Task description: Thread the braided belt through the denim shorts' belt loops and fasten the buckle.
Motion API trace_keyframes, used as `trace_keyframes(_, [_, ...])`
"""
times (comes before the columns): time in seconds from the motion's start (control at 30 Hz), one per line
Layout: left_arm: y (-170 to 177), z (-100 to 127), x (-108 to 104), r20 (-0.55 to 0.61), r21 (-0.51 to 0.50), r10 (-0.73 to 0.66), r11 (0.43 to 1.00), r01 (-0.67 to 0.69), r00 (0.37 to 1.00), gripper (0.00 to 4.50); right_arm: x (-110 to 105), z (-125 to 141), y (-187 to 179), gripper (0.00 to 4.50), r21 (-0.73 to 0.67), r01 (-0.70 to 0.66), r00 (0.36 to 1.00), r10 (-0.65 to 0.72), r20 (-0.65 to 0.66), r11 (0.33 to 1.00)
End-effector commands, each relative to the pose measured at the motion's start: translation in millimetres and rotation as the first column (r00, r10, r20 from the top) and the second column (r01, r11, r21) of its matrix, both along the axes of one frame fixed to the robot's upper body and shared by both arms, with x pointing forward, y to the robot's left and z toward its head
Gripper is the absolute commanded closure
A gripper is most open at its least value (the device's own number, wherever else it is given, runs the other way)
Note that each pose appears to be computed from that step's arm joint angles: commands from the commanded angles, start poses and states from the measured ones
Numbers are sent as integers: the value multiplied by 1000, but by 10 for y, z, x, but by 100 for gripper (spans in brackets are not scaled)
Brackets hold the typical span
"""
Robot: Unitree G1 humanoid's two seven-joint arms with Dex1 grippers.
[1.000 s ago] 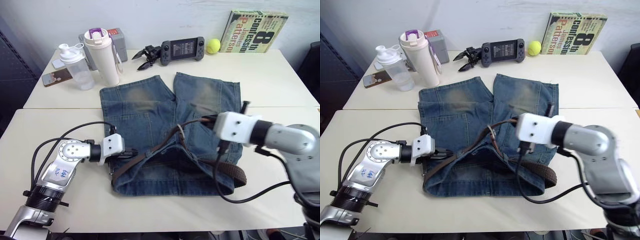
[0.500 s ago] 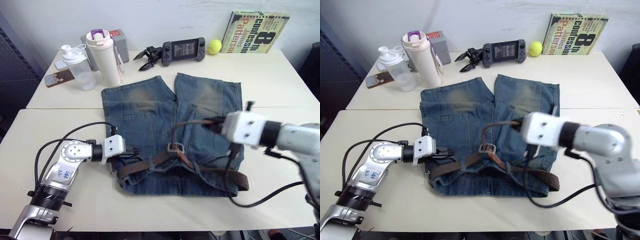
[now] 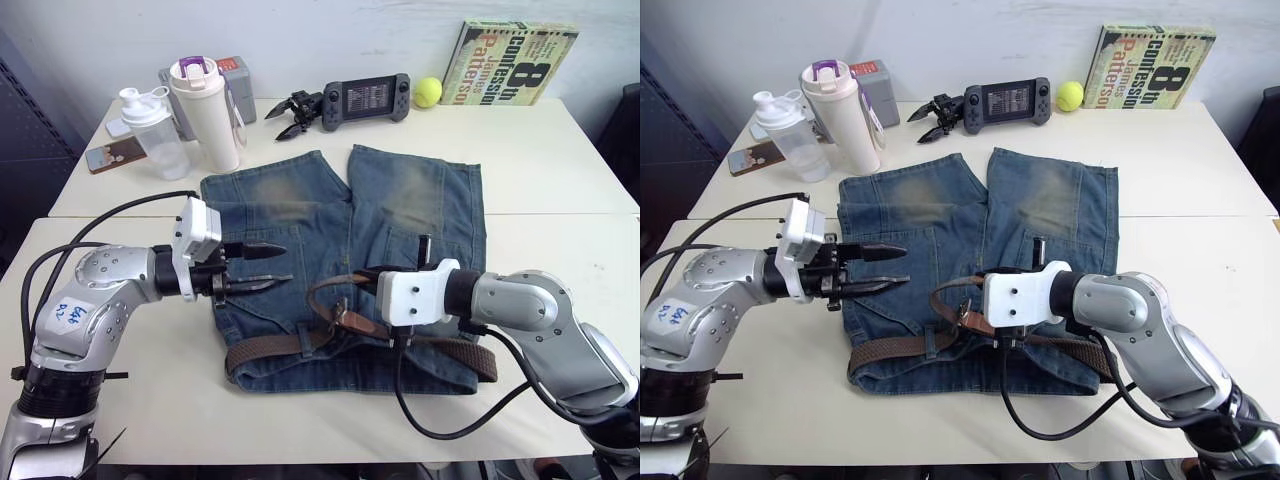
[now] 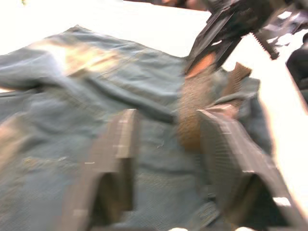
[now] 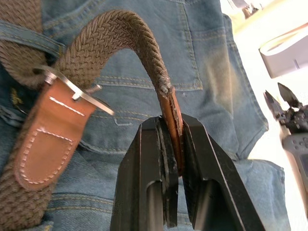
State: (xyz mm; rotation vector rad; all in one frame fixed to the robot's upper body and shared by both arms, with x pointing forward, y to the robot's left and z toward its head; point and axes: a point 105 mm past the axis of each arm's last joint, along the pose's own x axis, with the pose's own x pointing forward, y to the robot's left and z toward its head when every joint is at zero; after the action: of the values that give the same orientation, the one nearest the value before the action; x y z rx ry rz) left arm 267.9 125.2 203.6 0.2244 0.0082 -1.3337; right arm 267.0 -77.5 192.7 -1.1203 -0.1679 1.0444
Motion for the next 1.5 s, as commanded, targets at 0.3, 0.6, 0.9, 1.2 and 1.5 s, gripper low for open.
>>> trace_keyframes(0.3, [-301,-47,157,189,97,107,987,-127,976,1,2,148,145,450,6,-42,996,42,80,999])
trace_keyframes(0.6, [-397,-133,232,226,119,185,969,-215,956,54,-10,185,191,450,10,-54,994,53,91,998])
trace_keyframes(0.9, [-400,-125,180,207,107,200,968,-225,958,437,17,156,151,450,-2,-33,996,33,83,999])
trace_keyframes(1.2, [-447,-208,171,165,48,256,962,-267,952,450,44,201,154,405,63,7,998,-11,58,998])
trace_keyframes(1.5, [-388,-274,75,143,-181,407,907,-380,902,450,189,321,-153,35,284,260,962,-221,-161,923])
